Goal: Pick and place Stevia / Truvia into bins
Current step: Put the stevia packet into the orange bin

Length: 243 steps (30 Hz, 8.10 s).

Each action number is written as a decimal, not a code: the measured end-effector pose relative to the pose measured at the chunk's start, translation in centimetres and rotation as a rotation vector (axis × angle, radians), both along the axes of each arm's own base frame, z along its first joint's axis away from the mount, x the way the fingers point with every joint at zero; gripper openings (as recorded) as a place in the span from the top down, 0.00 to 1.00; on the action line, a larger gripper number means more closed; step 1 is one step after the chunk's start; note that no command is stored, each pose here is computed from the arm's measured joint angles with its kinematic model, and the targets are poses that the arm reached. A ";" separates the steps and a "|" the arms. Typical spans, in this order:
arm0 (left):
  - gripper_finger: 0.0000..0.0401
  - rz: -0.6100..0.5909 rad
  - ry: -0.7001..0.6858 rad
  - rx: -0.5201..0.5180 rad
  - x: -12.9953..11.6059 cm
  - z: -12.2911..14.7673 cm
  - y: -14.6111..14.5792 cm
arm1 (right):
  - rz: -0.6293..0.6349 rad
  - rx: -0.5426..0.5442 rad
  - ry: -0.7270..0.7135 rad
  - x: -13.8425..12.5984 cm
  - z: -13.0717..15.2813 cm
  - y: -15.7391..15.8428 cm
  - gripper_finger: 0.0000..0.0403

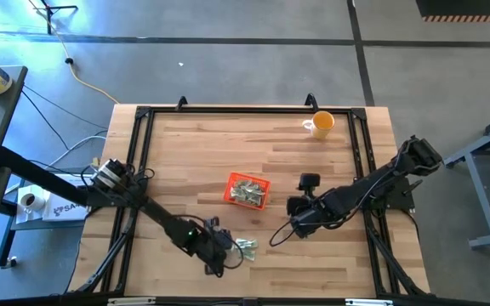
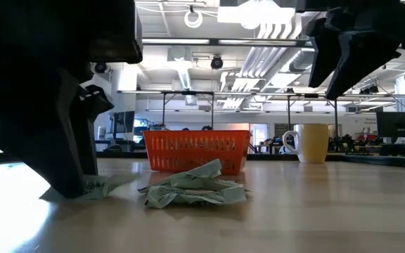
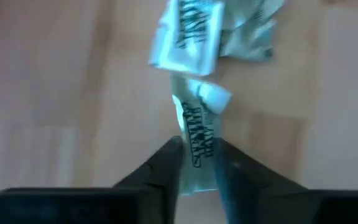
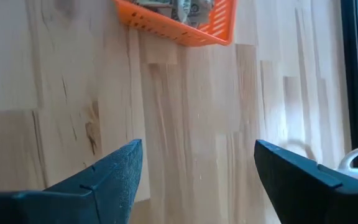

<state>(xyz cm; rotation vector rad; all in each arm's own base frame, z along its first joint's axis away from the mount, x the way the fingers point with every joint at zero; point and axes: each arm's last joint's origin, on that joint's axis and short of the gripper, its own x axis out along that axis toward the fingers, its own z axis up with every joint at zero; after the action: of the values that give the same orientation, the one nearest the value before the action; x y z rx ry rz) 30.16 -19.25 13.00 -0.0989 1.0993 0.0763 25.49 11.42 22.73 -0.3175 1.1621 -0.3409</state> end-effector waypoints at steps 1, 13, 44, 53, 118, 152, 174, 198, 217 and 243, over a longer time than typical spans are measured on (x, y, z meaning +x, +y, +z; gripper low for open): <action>0.70 -0.008 0.015 0.026 -0.1 -0.1 0.3 | -0.015 0.003 -0.009 0.0 0.0 0.0 0.26; 0.90 0.134 0.096 0.185 -1.0 4.4 5.9 | -0.148 0.022 -0.105 -0.5 0.7 -0.2 0.26; 0.41 0.351 -0.110 -0.054 -4.0 13.0 7.5 | 0.285 0.402 -0.268 9.2 -4.6 1.8 0.26; 0.53 0.394 -0.104 -0.012 -6.4 12.2 4.1 | 0.378 0.514 -0.210 12.1 -7.6 4.6 0.26; 0.61 0.406 -0.218 -0.295 -2.0 8.0 6.8 | 0.131 0.229 0.014 12.4 2.1 -5.5 0.29; 0.80 0.532 0.172 -0.080 8.4 0.5 3.2 | -0.079 0.026 -0.153 -3.7 1.3 -3.4 0.14; 0.79 0.531 0.024 -0.023 7.3 12.0 16.5 | -0.129 0.044 -0.228 -3.9 2.0 -3.6 0.14; 0.50 0.743 0.072 -0.042 -1.6 13.7 2.8 | 0.273 0.442 -0.351 5.4 -4.5 2.2 0.14; 0.59 0.620 0.225 0.078 -4.2 11.2 1.6 | 0.239 0.413 -0.236 12.8 -10.6 10.5 0.19; 0.59 0.710 -0.070 -0.417 -12.8 6.3 3.9 | -0.053 0.312 -0.218 14.6 -0.3 2.6 0.99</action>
<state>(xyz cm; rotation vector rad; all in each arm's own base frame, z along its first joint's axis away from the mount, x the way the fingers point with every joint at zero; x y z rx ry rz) 17.38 -15.32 19.35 -0.8589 0.9536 0.4755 40.08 14.02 22.47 0.0235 0.9914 -0.2296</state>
